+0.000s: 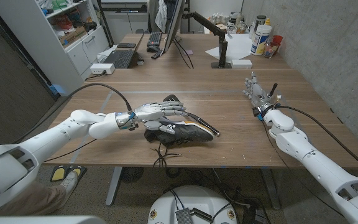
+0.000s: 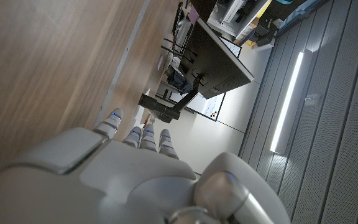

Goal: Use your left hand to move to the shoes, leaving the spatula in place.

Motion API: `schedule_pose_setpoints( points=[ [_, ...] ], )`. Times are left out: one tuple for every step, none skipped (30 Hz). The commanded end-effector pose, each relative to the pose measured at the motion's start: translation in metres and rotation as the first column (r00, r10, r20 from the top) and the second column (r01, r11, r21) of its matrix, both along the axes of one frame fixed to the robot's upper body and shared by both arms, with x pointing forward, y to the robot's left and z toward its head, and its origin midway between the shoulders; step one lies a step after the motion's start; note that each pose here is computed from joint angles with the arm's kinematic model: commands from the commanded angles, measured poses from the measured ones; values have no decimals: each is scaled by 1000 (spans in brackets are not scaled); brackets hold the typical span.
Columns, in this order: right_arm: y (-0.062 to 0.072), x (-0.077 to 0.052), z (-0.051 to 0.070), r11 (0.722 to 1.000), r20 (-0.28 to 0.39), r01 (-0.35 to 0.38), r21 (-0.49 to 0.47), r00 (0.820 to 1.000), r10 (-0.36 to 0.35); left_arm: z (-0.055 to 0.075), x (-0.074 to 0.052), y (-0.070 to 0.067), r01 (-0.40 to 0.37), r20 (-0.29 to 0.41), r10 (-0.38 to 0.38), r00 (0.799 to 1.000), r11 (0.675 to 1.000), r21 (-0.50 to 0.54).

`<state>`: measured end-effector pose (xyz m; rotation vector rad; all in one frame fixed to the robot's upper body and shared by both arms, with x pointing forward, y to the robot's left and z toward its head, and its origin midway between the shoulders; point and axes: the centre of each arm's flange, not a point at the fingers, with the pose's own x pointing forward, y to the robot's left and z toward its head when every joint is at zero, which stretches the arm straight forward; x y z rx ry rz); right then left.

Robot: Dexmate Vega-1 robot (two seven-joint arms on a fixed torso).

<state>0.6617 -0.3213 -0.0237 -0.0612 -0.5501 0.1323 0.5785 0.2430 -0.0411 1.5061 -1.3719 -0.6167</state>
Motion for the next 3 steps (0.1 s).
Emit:
schedule_pose_setpoints(
  points=[
    [3,3,6,1000,9,1,1,1000,-1,1,5,0,6,-5,-6,1000,1000,9],
    [3,3,6,1000,10,1,1,1000,-1,1,5,0,8,-5,-7,1000,1000,9],
    [3,3,6,1000,10,1,1,1000,-1,1,5,0,8,-5,-8,1000,1000,9]
  ],
)
